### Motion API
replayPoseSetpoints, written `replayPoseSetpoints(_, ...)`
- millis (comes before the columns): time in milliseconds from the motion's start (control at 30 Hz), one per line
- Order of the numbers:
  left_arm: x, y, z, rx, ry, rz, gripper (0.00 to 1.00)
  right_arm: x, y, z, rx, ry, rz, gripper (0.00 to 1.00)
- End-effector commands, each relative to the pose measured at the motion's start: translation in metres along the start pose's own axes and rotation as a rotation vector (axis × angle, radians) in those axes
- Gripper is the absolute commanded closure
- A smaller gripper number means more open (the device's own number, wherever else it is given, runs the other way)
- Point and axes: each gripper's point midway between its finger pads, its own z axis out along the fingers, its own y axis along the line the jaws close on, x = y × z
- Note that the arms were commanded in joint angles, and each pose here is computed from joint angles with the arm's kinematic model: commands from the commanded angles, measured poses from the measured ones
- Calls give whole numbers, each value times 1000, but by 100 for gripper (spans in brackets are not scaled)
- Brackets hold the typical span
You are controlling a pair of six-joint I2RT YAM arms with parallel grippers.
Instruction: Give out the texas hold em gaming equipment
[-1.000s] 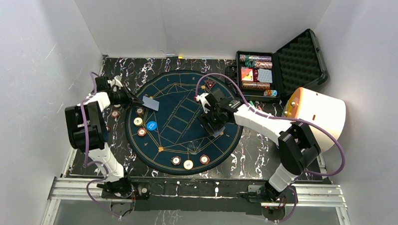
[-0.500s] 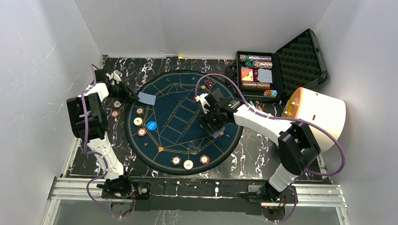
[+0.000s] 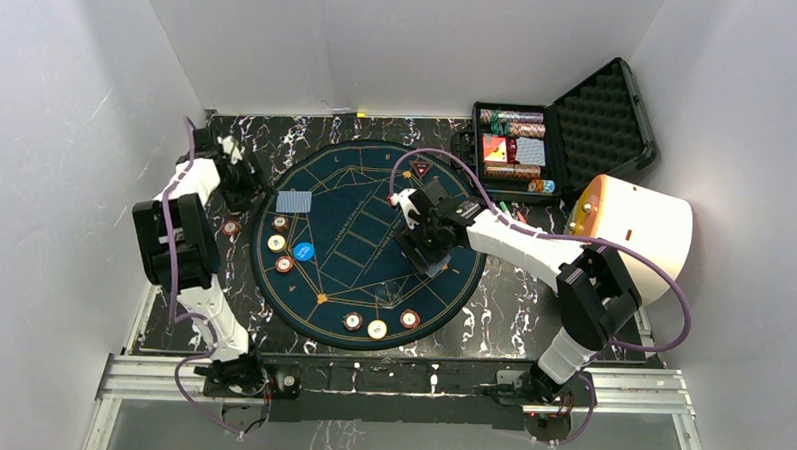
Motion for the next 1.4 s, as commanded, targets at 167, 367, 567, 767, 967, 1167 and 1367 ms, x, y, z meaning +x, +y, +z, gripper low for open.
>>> replayPoseSetpoints(167,75,-160,-76,416,40,173,27,1,1,-34,13,-43,-18,70)
replayPoseSetpoints(367,179,-244,-84,782,319,200,30,10,5,-42,-11,-58,-49,70)
replayPoseSetpoints(567,219,-270,-90,939,426,198,29,9,6,-43,-15,-46,-57,70)
replayPoseSetpoints(767,250,-286,-77,960,515,183,28,8,8,-42,-33,-38,-64,70)
replayPoseSetpoints(967,265,-292,-58,925,554,172,36,4,9,-43,-35,-47,-69,70)
replayPoseSetpoints(1167,281,-298,-55,935,585,177,49,3,10,-43,-42,-54,-73,70)
replayPoseSetpoints(1367,301,-305,-51,924,626,210,46,2,11,-43,-47,-60,-76,70)
